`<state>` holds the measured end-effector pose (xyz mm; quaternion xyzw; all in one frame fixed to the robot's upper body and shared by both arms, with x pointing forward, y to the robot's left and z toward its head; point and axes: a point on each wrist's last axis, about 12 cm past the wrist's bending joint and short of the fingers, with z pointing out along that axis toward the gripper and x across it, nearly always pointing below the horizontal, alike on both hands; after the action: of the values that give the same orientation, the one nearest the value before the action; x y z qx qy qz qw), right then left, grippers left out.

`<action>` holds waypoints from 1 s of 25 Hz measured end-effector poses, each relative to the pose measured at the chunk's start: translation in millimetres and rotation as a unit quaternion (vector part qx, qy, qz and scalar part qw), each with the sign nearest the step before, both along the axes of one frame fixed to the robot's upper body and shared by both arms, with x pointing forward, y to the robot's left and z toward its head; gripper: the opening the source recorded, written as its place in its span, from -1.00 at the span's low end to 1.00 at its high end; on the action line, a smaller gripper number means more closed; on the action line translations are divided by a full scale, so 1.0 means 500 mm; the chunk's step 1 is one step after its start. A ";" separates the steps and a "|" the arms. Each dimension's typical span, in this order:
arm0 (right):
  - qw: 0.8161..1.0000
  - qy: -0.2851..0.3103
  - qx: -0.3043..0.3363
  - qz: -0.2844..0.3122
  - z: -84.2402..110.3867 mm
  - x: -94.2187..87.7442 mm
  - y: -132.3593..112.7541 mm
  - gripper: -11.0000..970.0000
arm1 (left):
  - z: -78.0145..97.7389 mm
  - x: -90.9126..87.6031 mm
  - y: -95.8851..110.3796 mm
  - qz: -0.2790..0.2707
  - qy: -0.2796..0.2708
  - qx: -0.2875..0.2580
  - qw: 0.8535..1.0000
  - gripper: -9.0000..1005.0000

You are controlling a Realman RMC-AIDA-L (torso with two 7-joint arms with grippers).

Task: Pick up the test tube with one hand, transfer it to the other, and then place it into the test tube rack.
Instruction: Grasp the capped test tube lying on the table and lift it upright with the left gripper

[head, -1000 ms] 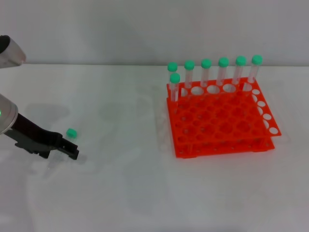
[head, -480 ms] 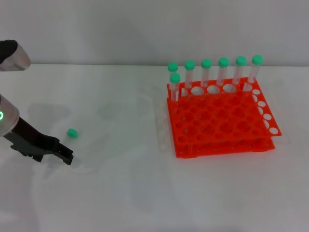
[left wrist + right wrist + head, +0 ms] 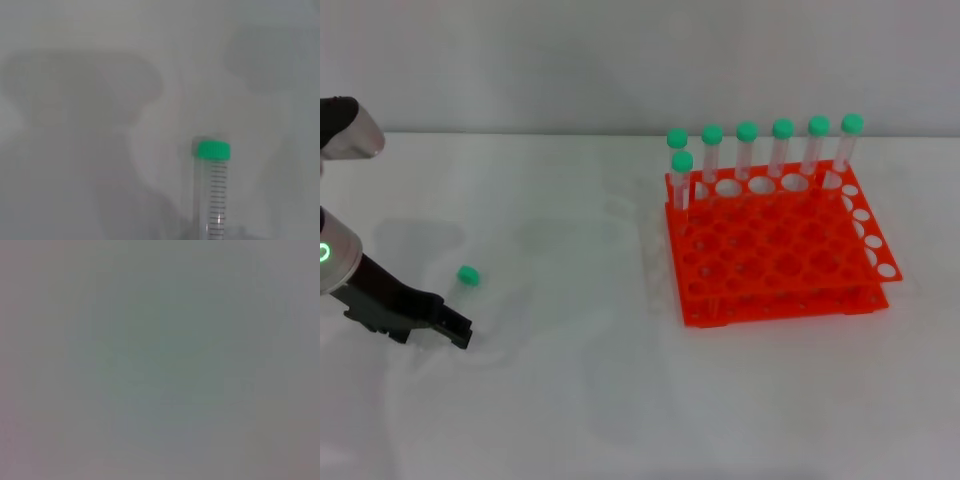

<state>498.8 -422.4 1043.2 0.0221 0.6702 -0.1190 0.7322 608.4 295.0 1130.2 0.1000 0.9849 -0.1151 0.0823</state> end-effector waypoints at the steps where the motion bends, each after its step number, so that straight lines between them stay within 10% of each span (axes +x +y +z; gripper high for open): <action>1: 1.000 0.000 0.000 0.000 0.000 0.000 0.000 0.81 | -0.002 -0.001 0.000 0.000 0.001 0.000 1.000 0.67; 11: 1.000 -0.002 0.003 -0.002 0.001 0.001 0.000 0.81 | -0.004 0.001 0.005 0.002 -0.002 0.002 1.000 0.54; 25: 1.000 -0.005 0.004 0.001 0.003 0.007 0.003 0.81 | -0.009 0.002 0.003 -0.007 0.000 0.014 1.000 -0.15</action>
<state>502.2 -420.8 1044.7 0.0253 0.6674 -0.1154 0.7352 609.3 296.7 1125.8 0.1076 0.9858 -0.1017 0.0796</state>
